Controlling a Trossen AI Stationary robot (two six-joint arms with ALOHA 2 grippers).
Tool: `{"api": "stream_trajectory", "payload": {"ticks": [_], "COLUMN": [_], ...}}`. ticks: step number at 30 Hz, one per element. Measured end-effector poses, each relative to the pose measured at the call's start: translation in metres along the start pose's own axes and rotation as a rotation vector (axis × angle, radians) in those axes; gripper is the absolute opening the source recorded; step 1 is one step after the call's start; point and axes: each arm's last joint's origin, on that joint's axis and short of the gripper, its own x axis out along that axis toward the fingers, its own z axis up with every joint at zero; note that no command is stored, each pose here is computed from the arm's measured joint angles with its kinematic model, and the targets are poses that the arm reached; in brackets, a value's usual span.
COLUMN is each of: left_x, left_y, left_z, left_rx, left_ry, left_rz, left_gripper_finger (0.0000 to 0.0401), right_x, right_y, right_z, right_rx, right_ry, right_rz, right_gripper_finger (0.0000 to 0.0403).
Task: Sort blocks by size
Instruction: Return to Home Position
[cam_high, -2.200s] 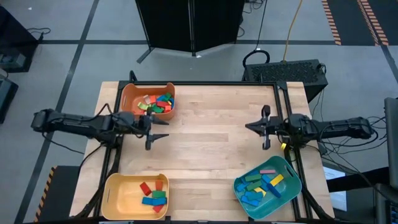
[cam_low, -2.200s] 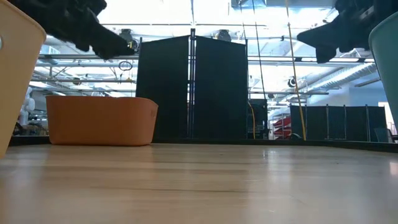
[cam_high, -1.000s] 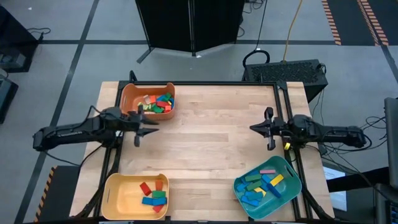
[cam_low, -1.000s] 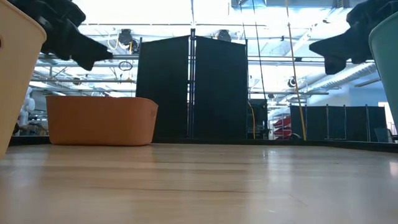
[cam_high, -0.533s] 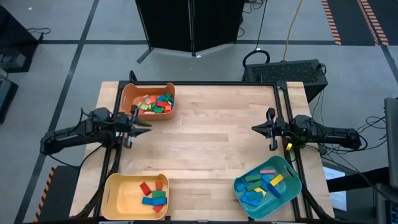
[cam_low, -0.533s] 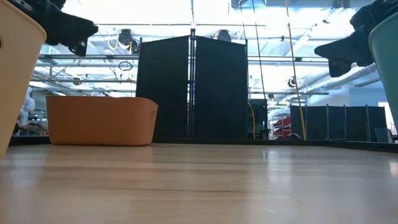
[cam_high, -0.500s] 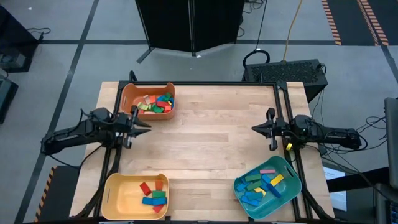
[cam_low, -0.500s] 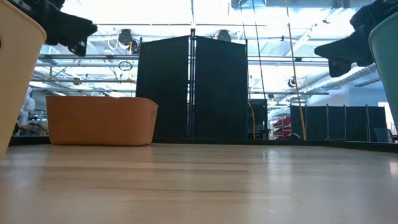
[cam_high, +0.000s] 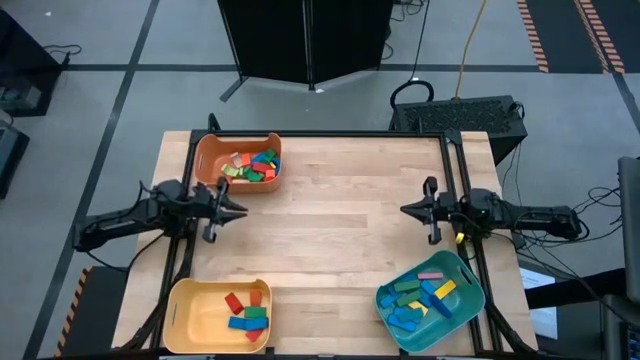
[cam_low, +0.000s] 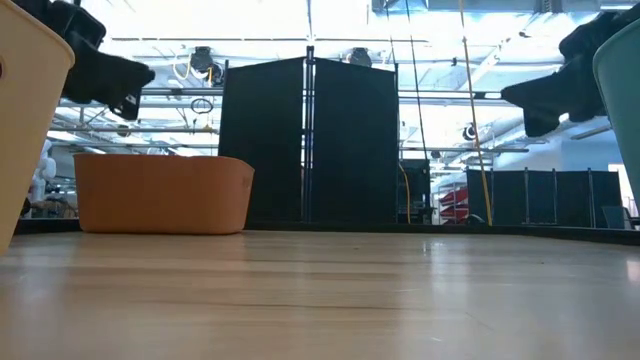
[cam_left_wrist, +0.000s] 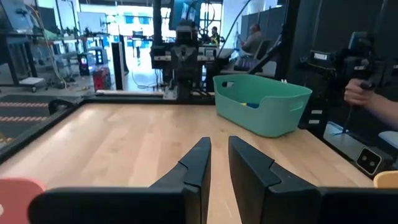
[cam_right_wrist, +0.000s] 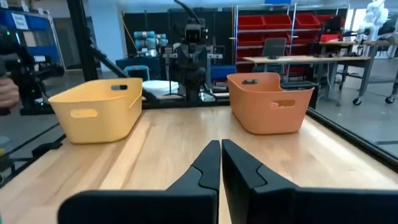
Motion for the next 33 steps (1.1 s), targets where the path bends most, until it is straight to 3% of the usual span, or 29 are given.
{"api": "stream_trajectory", "payload": {"ticks": [23,26,29,33], "left_x": [0.0021,0.0022,0.0019,0.0024], "left_y": [0.0009,0.0019,0.0055,0.0042], "left_z": [-0.0078,-0.0081,-0.0095,-0.0092], "left_rx": [0.012,0.007,-0.037,-0.034], "left_ry": [-0.001,0.002,0.008,0.003], "left_rz": [-0.003,0.030,0.151,0.141], "left_gripper_finger": [0.0056,0.0056,0.0056,0.0056], "right_x": [0.0001,0.0001,0.0001,0.0001], "right_y": [0.0010,0.0003,-0.0016,-0.0022], "right_z": [0.0051,0.0048,0.0041,0.0038], "right_rx": [-0.045,-0.059,-0.061,-0.061], "right_ry": [-0.052,-0.049,-0.043,-0.040], "right_rz": [0.025,0.004,-0.060,-0.080], "right_gripper_finger": [0.0000,0.0000,0.0000,0.0000]}}
